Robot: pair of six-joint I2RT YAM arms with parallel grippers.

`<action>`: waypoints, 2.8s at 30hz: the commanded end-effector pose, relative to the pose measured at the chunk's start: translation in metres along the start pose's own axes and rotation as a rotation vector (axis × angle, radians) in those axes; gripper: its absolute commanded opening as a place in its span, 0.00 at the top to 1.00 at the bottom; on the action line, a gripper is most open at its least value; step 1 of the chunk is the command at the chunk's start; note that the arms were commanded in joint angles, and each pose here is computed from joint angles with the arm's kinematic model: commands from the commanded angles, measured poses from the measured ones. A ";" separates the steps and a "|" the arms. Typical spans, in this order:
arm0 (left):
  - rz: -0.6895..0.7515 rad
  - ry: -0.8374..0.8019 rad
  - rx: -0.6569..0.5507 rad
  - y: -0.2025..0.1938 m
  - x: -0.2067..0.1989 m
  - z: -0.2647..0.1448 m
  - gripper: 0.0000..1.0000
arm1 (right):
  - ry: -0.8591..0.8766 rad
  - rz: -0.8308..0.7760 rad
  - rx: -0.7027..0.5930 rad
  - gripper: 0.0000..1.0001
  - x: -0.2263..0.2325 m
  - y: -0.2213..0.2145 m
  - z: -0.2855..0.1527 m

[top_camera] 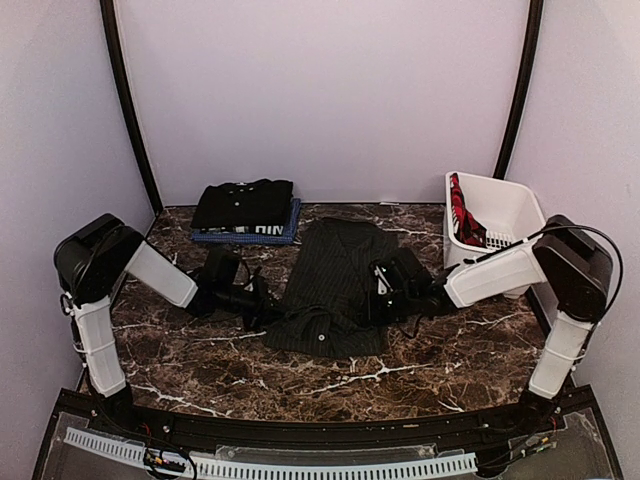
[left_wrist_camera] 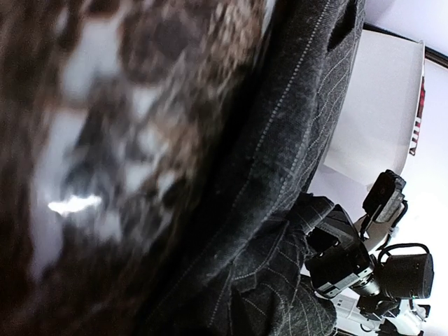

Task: Fold and stack the long sleeve shirts
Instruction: Move the 2/3-rectangle-folded shirt to the center of the board.

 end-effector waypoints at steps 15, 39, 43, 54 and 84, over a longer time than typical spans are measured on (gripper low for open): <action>0.176 -0.028 -0.023 -0.016 -0.064 -0.015 1.00 | -0.068 0.090 -0.179 1.00 0.001 0.017 -0.062; 0.195 -0.074 -0.056 0.015 -0.090 0.002 1.00 | -0.093 0.073 -0.246 1.00 -0.020 0.054 -0.061; 0.194 -0.073 -0.069 0.020 -0.091 0.003 1.00 | -0.092 0.066 -0.263 1.00 -0.020 0.066 -0.059; 0.166 -0.067 -0.120 0.043 -0.086 0.007 1.00 | -0.070 0.090 -0.248 1.00 -0.034 0.082 -0.038; 0.440 -0.022 -0.121 0.048 -0.112 -0.020 0.45 | -0.109 -0.034 -0.190 0.19 -0.037 0.110 -0.078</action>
Point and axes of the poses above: each gripper's point midway between its finger pads, its own z axis out along the fingers, its own x axis along the line the jaws close on, y = z × x, the point moved 3 cm from there along -z, back along the fingers, and after that the axes turned 4 degrees about -z, right-handed, at the moved point
